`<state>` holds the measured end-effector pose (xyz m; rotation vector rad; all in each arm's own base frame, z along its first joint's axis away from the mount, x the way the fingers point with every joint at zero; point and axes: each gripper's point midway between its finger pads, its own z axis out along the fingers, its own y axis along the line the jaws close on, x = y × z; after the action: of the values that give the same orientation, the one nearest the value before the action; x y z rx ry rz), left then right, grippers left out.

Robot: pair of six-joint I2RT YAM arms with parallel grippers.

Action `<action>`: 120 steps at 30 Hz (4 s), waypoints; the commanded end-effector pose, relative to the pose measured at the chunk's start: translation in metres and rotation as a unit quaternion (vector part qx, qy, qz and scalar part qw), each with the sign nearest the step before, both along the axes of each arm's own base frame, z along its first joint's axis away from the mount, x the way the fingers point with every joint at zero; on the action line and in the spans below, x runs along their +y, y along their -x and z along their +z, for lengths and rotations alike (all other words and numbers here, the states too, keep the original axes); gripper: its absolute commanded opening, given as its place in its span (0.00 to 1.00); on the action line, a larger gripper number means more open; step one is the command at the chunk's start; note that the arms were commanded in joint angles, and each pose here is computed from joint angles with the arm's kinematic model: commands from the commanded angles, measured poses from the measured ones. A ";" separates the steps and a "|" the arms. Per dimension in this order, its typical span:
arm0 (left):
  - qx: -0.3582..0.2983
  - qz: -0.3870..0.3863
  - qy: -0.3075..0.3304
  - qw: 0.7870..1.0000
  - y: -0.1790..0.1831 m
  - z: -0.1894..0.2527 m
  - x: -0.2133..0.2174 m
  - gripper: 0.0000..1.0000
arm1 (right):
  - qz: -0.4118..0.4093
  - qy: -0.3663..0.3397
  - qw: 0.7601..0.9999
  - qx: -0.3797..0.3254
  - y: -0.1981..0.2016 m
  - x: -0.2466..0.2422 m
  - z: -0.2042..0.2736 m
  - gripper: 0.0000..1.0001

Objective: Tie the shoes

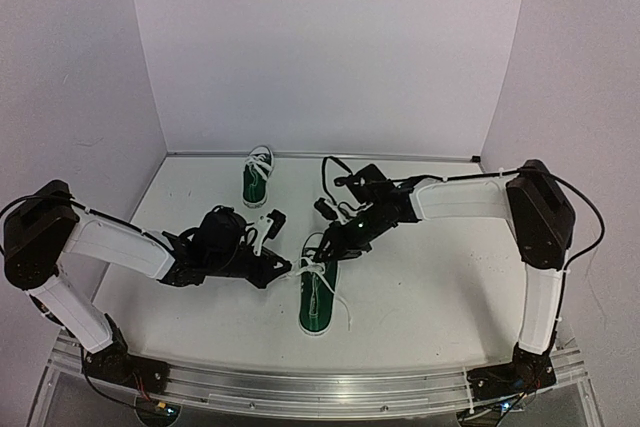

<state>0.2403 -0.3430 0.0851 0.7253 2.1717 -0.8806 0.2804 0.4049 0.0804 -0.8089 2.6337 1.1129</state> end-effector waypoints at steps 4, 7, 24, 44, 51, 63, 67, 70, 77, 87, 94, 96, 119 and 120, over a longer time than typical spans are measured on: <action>-0.012 -0.002 0.012 1.000 -0.008 0.015 -0.007 0.00 | 0.019 0.019 1.000 -0.013 -0.004 0.003 -0.011 0.22; -0.011 0.000 0.011 1.000 -0.008 0.014 -0.006 0.00 | 0.023 0.023 0.999 -0.012 -0.003 0.002 -0.014 0.17; 0.006 0.042 -0.027 0.999 -0.022 -0.005 0.007 0.00 | -0.046 -0.011 0.997 -0.065 -0.005 -0.018 0.030 0.00; -0.202 -0.070 -0.020 0.977 -0.004 0.098 0.016 0.46 | -0.028 -0.067 0.997 -0.016 0.011 -0.002 0.024 0.00; -0.257 -0.230 -0.070 0.936 0.019 0.088 -0.003 0.43 | -0.043 -0.058 0.997 -0.009 0.007 -0.003 0.017 0.00; -0.223 -0.352 -0.114 0.902 0.008 0.060 -0.046 0.27 | -0.068 -0.044 0.997 0.014 0.003 -0.006 0.004 0.00; -0.214 -0.371 -0.122 0.896 0.006 0.053 -0.052 0.24 | -0.070 -0.044 0.996 0.016 0.003 -0.006 0.004 0.00; -0.203 -0.383 -0.126 0.892 0.006 0.048 -0.054 0.23 | -0.071 -0.043 0.996 0.017 0.002 -0.007 0.003 0.00; -0.180 -0.401 -0.137 0.888 0.006 0.031 -0.058 0.20 | -0.071 -0.044 0.996 0.018 0.001 -0.008 0.002 0.00; -0.159 -0.408 -0.150 0.886 0.003 0.012 -0.061 0.20 | -0.068 -0.045 0.996 0.022 0.000 -0.008 0.001 0.00; -0.153 -0.402 -0.154 0.889 0.000 0.011 -0.061 0.06 | -0.067 -0.047 0.996 0.022 0.000 -0.008 0.002 0.00; -0.160 -0.394 -0.145 0.893 -0.001 0.019 -0.063 0.03 | -0.066 -0.049 0.996 0.022 0.000 -0.008 0.003 0.00; -0.170 -0.308 -0.123 0.928 -0.015 0.018 -0.063 0.00 | -0.076 -0.058 0.995 0.015 -0.002 -0.007 0.016 0.00; -0.169 -0.307 -0.122 0.929 -0.015 0.016 -0.062 0.00 | -0.076 -0.059 0.995 0.016 -0.002 -0.007 0.017 0.00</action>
<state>0.2481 -0.4023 0.0933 1.6808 1.7860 -0.7061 0.2774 0.3939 0.0799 -0.5672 2.6337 1.2087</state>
